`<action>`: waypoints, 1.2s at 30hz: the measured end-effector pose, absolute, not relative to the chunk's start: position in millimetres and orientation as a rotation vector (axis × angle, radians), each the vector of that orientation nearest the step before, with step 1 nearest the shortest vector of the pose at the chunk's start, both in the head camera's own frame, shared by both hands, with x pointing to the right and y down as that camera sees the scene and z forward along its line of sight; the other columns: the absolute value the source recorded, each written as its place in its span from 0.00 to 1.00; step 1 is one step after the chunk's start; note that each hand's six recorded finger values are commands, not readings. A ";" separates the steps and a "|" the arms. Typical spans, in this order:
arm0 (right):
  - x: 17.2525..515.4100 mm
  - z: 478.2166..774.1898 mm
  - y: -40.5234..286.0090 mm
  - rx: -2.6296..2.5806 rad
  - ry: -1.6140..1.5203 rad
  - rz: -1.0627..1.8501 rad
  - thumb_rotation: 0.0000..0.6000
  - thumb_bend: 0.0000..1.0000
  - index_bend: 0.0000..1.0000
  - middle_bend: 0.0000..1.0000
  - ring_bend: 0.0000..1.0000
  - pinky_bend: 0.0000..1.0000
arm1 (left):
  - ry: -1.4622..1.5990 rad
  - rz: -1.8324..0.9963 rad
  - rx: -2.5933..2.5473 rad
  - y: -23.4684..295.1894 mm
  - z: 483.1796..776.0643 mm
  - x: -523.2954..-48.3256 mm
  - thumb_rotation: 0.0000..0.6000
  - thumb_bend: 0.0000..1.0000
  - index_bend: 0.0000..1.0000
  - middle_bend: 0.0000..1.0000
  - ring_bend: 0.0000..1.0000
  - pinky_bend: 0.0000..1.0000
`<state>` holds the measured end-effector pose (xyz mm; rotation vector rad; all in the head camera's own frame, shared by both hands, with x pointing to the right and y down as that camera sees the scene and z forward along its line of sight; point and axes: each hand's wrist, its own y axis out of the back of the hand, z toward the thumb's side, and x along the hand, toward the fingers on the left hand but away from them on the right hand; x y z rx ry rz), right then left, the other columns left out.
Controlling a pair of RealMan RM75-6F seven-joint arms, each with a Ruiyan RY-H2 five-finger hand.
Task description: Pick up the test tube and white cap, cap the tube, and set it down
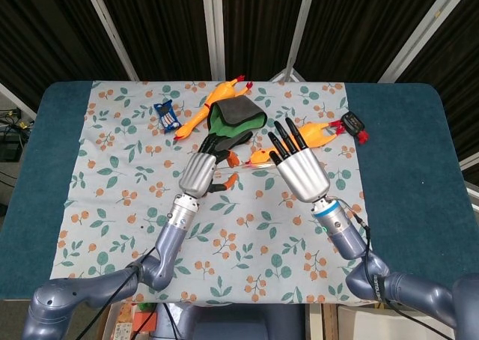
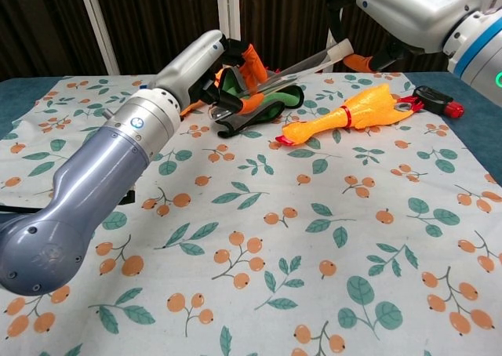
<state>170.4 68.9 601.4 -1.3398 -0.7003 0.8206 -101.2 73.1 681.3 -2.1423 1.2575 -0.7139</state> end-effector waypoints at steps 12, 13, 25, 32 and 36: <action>169.8 601.2 70.1 -1.339 -0.697 0.826 1.00 0.36 0.33 0.20 0.02 0.00 | 1.269 -0.708 -2.143 72.7 679.8 -100.0 1.00 0.76 0.63 0.65 0.14 0.00; 170.5 601.8 70.0 -1.339 -0.695 0.833 1.00 0.36 0.25 0.16 0.01 0.00 | 1.270 -0.707 -2.143 72.7 679.7 -100.0 1.00 0.76 0.63 0.65 0.14 0.00; 179.8 607.2 74.2 -1.340 -0.672 0.893 1.00 0.36 0.04 0.05 0.00 0.00 | 1.277 -0.702 -2.143 73.3 679.5 -103.5 1.00 0.76 0.63 0.65 0.14 0.00; 186.7 610.4 77.0 -1.339 -0.663 0.918 1.00 0.36 0.04 0.05 0.00 0.00 | 1.271 -0.715 -2.144 76.3 682.7 -109.5 1.00 0.76 0.63 0.65 0.14 0.00; 195.2 612.4 76.2 -1.326 -0.661 0.945 1.00 0.36 0.04 0.05 0.00 0.00 | 1.262 -0.728 -2.148 80.3 686.4 -115.2 1.00 0.76 0.63 0.65 0.14 0.00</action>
